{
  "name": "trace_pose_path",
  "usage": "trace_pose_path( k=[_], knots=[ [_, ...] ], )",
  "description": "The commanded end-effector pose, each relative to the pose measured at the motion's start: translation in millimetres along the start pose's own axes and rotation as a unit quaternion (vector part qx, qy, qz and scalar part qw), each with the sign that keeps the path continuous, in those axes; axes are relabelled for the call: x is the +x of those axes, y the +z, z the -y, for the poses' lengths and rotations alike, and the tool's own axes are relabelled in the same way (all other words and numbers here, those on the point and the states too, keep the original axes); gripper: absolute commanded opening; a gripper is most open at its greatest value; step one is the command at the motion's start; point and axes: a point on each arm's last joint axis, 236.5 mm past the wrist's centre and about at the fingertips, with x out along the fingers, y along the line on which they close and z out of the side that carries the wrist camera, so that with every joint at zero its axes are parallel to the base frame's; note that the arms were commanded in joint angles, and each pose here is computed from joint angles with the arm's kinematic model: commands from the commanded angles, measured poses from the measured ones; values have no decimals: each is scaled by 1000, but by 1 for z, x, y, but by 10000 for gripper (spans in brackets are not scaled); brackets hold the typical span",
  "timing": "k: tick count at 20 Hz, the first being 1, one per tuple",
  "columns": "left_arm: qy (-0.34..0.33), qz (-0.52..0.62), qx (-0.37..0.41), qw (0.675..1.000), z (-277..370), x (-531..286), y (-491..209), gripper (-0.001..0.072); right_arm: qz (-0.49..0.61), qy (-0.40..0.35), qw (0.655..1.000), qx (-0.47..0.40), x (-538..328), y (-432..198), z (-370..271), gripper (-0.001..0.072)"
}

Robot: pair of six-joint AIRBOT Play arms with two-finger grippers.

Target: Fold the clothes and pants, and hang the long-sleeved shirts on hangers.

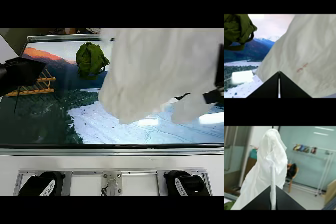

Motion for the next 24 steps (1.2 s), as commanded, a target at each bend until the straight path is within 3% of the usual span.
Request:
trace_pose_path(
  k=[1, 5, 8, 11, 14, 17, 24],
  knots=[
    [5, -10, -1, 1000, -7, 10, -8, 12, 23, -82, 995, -57, -26, 28, 38, 5],
    [7, -15, 7, 1000, -11, 18, -9, 12, -5, -137, 983, -126, -47, 30, 61, 4],
    [9, -24, 10, 1000, -14, 24, -12, 12, -104, -174, 965, -165, -65, -6, 83, 5],
    [10, -29, 21, 999, -16, 29, -13, 12, -189, -257, 929, -186, -107, -24, 112, 5],
    [13, -44, 18, 999, -21, 38, -19, 12, -192, -346, 886, -240, -147, 4, 126, 5],
    [16, -59, 13, 998, -27, 51, -25, 12, -185, -432, 852, -230, -179, 19, 141, 4],
    [19, -71, 9, 997, -32, 60, -29, 12, -85, -519, 812, -252, -185, 63, 196, 4]
  ],
)
